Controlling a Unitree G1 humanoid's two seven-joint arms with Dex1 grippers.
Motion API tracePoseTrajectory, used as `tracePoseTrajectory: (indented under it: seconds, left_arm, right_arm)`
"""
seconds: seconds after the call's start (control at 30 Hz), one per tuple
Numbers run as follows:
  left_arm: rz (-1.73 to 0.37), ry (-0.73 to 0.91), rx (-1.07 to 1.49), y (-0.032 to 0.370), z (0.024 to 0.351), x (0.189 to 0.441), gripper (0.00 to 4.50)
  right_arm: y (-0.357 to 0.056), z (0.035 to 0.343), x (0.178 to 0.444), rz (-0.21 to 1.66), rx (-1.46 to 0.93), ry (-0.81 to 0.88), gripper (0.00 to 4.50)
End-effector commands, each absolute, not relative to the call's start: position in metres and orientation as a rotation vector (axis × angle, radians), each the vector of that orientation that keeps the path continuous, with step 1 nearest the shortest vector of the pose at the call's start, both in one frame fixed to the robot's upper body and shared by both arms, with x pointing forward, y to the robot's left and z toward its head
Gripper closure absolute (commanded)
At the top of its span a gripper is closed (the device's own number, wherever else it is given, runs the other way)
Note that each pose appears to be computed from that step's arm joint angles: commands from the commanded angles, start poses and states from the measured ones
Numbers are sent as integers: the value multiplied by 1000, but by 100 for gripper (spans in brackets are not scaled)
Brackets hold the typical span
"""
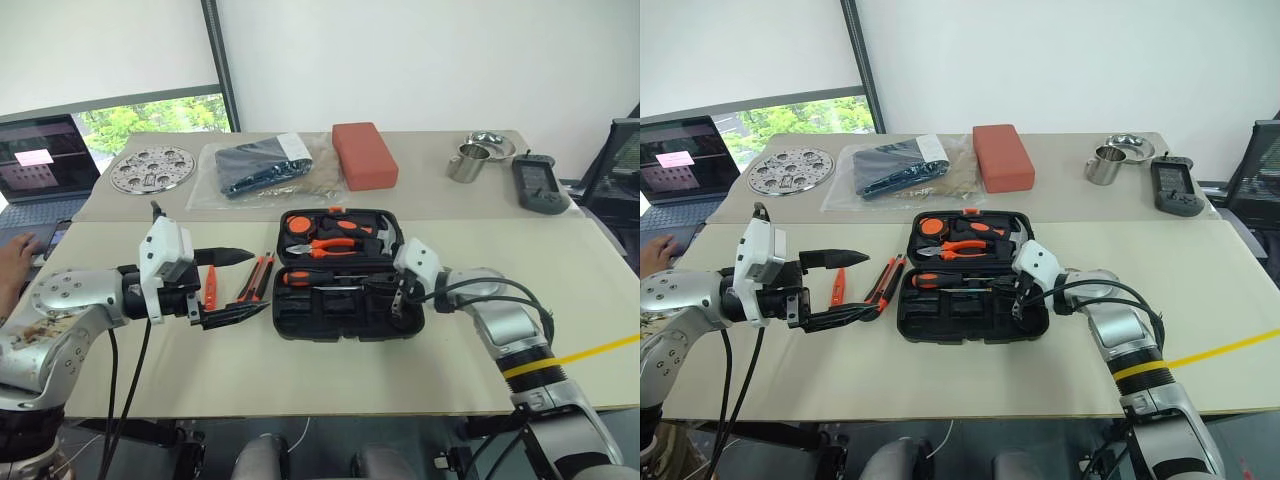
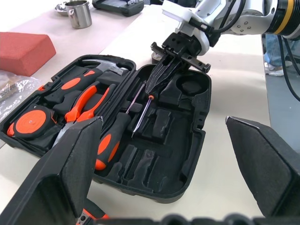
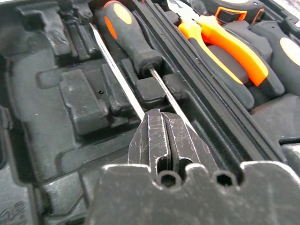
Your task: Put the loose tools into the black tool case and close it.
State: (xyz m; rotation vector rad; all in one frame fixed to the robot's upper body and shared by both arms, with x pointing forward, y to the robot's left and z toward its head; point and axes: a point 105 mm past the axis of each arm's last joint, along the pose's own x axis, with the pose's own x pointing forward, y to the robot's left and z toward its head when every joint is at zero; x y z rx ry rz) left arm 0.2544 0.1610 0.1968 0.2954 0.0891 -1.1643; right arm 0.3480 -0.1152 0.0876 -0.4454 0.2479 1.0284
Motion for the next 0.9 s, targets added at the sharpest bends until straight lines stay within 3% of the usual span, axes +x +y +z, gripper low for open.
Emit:
tracePoseTrajectory:
  seconds: [0.03, 0.13, 0.4, 0.53, 0.7, 0.9]
  left_arm:
    - [-1166, 56, 335, 161, 206, 255, 0]
    - [-1168, 56, 334, 161, 206, 255, 0]
    - [-1170, 55, 333, 160, 207, 256, 0]
    - [-1168, 53, 330, 160, 207, 256, 0]
    - [-1168, 54, 327, 159, 206, 255, 0]
    - [-1172, 51, 323, 158, 206, 256, 0]
  right_arm:
    - [-128, 35, 342, 962, -448, 479, 445]
    - [-126, 35, 344, 954, -443, 473, 445]
    - [-122, 76, 360, 898, -340, 322, 445]
    - [-116, 117, 343, 1009, -206, 191, 445]
    - [-121, 117, 325, 1061, -210, 218, 445]
    - [-128, 114, 331, 987, -200, 209, 445]
